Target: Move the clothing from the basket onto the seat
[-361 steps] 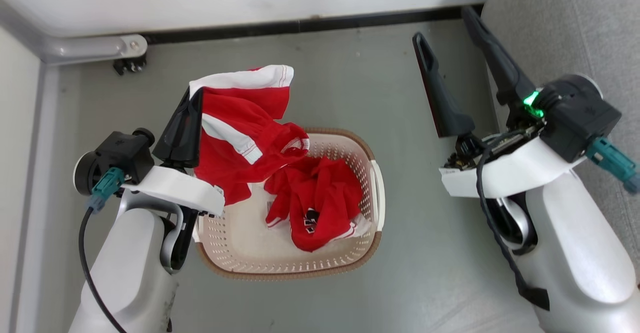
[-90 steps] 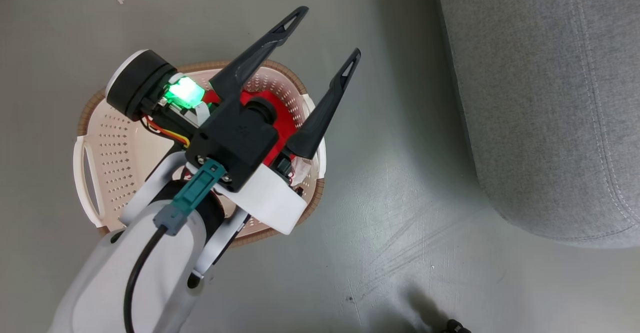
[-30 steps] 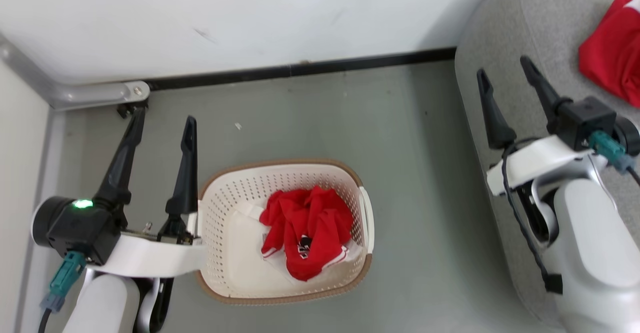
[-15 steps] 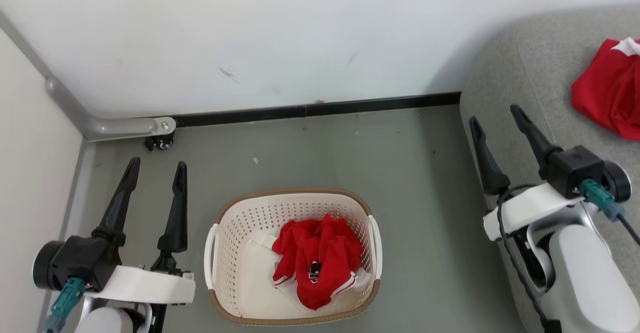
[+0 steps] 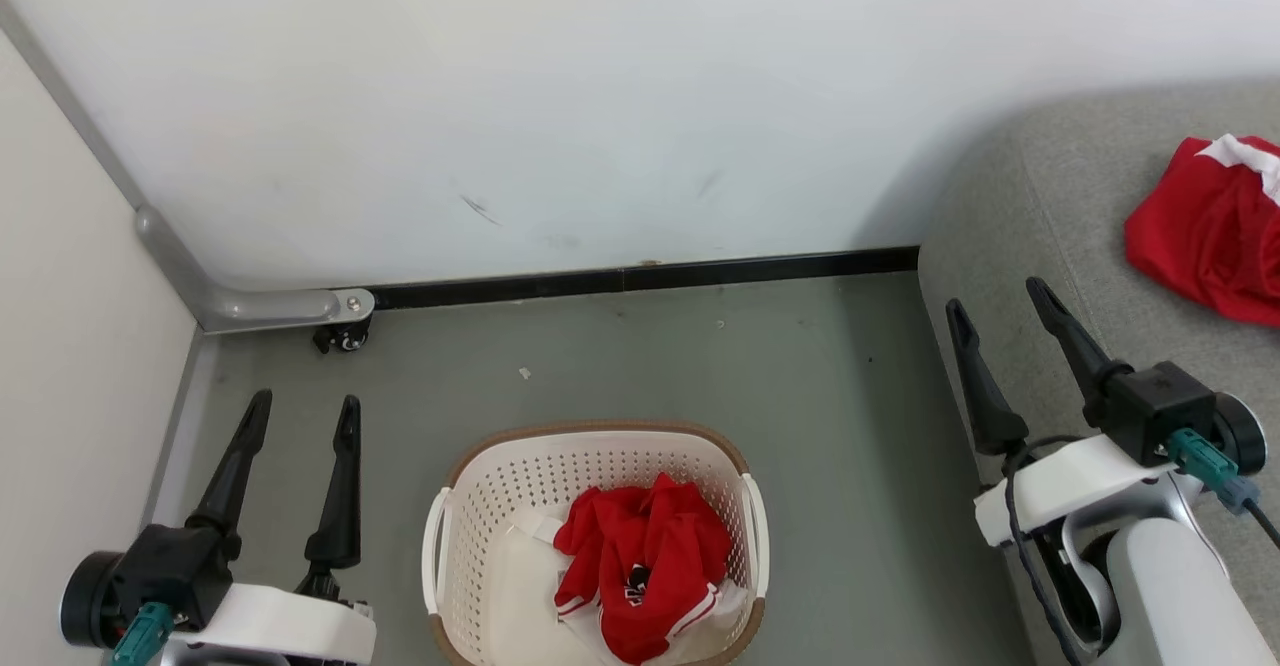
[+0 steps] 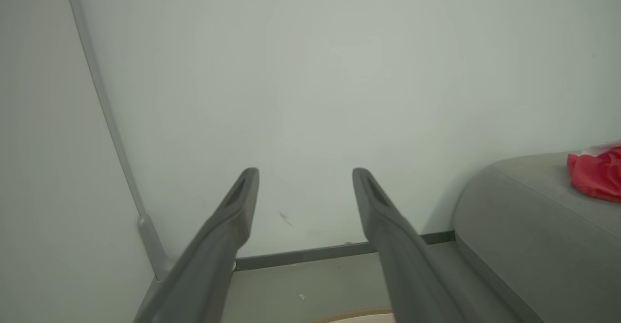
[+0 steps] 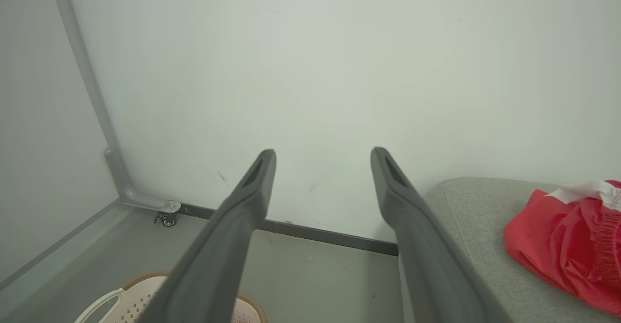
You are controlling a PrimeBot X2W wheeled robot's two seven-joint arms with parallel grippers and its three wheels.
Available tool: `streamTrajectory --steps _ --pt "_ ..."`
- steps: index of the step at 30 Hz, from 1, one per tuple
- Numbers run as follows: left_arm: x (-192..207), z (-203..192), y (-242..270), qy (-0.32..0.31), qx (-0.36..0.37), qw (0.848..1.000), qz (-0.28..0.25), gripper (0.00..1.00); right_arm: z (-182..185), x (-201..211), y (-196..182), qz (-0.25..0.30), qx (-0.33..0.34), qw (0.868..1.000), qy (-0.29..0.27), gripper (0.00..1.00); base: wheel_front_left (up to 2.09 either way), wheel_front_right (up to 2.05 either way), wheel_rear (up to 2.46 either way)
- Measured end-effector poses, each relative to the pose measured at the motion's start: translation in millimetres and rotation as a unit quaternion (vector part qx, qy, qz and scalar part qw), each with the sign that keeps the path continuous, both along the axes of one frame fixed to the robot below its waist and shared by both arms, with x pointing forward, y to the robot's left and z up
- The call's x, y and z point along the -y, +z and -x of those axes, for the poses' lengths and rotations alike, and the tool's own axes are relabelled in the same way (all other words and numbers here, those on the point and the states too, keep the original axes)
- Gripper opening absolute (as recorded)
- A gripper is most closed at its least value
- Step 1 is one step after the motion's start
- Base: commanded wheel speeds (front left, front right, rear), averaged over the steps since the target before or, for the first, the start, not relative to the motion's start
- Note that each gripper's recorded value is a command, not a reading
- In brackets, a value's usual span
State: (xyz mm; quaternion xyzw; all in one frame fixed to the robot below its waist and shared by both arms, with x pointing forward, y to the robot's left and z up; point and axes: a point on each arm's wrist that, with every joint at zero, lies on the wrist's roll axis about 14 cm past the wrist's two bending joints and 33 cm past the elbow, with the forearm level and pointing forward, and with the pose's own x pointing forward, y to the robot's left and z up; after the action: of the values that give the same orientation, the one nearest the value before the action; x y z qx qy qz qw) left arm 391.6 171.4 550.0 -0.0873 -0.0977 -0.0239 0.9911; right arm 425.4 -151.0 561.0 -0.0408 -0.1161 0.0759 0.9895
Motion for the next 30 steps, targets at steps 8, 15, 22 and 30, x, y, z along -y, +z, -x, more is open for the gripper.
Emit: streamTrajectory --steps 8,15,22,30 --pt "-2.4 10.1 -4.2 0.001 -0.007 1.0 0.002 1.0 15.9 4.2 -0.2 -0.002 0.0 1.0 -0.006 1.0 0.0 0.0 0.0" --pt "-0.8 16.8 -7.4 -0.001 -0.012 1.0 0.011 1.0 26.6 7.0 -1.1 -0.005 -0.001 1.0 -0.01 1.0 0.0 0.0 0.0" --pt "-1.6 19.7 -5.9 -0.002 -0.009 1.0 0.011 1.0 32.8 7.5 2.6 -0.007 0.005 1.0 -0.011 1.0 0.0 0.0 0.0" --pt "-2.4 23.2 -13.1 -0.001 -0.02 1.0 0.009 1.0 34.6 6.3 4.5 -0.008 0.008 1.0 -0.009 1.0 0.0 0.0 0.0"
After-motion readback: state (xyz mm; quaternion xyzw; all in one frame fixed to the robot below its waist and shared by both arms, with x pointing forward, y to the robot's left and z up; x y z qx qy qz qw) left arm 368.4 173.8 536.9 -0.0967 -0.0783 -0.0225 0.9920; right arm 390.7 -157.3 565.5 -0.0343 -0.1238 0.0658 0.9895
